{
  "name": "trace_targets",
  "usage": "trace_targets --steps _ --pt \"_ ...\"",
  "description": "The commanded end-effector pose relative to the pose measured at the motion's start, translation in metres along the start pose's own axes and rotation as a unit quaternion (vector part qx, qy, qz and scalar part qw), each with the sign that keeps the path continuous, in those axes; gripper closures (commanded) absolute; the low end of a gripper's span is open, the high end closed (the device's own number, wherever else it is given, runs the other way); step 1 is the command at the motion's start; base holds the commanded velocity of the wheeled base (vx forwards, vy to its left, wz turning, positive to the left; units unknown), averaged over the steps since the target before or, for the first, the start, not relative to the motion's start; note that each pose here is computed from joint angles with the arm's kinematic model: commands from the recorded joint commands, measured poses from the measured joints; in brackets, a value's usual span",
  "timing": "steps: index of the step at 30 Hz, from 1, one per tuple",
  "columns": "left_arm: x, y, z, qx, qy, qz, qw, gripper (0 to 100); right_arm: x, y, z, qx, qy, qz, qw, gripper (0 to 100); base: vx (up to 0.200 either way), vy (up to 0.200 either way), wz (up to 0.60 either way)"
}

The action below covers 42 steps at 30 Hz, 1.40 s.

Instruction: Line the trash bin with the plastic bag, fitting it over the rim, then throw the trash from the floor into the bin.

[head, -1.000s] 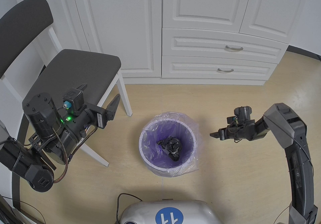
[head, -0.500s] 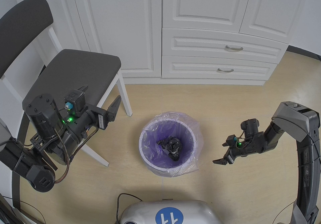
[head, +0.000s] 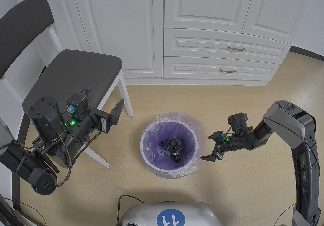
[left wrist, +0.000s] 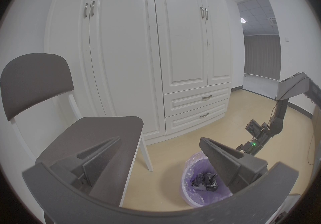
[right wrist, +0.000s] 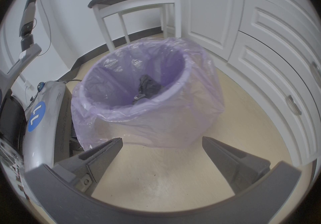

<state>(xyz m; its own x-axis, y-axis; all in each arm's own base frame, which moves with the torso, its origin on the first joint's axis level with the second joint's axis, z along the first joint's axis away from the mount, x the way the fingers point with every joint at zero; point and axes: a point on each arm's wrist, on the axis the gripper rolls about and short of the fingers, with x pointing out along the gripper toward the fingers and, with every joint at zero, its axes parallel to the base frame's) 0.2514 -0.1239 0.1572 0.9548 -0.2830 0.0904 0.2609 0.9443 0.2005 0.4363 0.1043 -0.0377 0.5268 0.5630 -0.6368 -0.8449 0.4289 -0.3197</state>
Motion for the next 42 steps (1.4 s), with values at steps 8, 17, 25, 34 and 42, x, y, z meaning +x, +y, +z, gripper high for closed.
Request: trace_targets --steps 8,17,25,34,42 --pt "0.000 -0.002 -0.002 0.001 0.003 -0.004 1.0000 0 0.025 -0.006 0.007 -0.017 0.007 0.018 0.9997 0 0.000 0.000 0.00" --pt "0.001 -0.006 -0.006 0.003 0.012 -0.010 0.9999 0 0.034 -0.010 0.012 -0.010 0.021 0.039 0.9990 100 0.000 0.000 0.00" --pt "0.001 -0.006 -0.007 0.003 0.012 -0.010 0.9999 0 0.032 -0.017 0.011 -0.007 0.019 0.031 0.9993 100 0.000 0.000 0.00" --pt "0.002 -0.007 -0.010 0.004 0.017 -0.011 0.9998 0 0.051 -0.034 -0.007 0.007 0.023 0.018 0.9995 100 0.000 0.000 0.00" --pt "0.004 -0.008 -0.012 0.004 0.021 -0.012 0.9997 0 0.062 -0.045 -0.012 0.023 0.036 0.026 0.9988 100 0.000 0.000 0.00"
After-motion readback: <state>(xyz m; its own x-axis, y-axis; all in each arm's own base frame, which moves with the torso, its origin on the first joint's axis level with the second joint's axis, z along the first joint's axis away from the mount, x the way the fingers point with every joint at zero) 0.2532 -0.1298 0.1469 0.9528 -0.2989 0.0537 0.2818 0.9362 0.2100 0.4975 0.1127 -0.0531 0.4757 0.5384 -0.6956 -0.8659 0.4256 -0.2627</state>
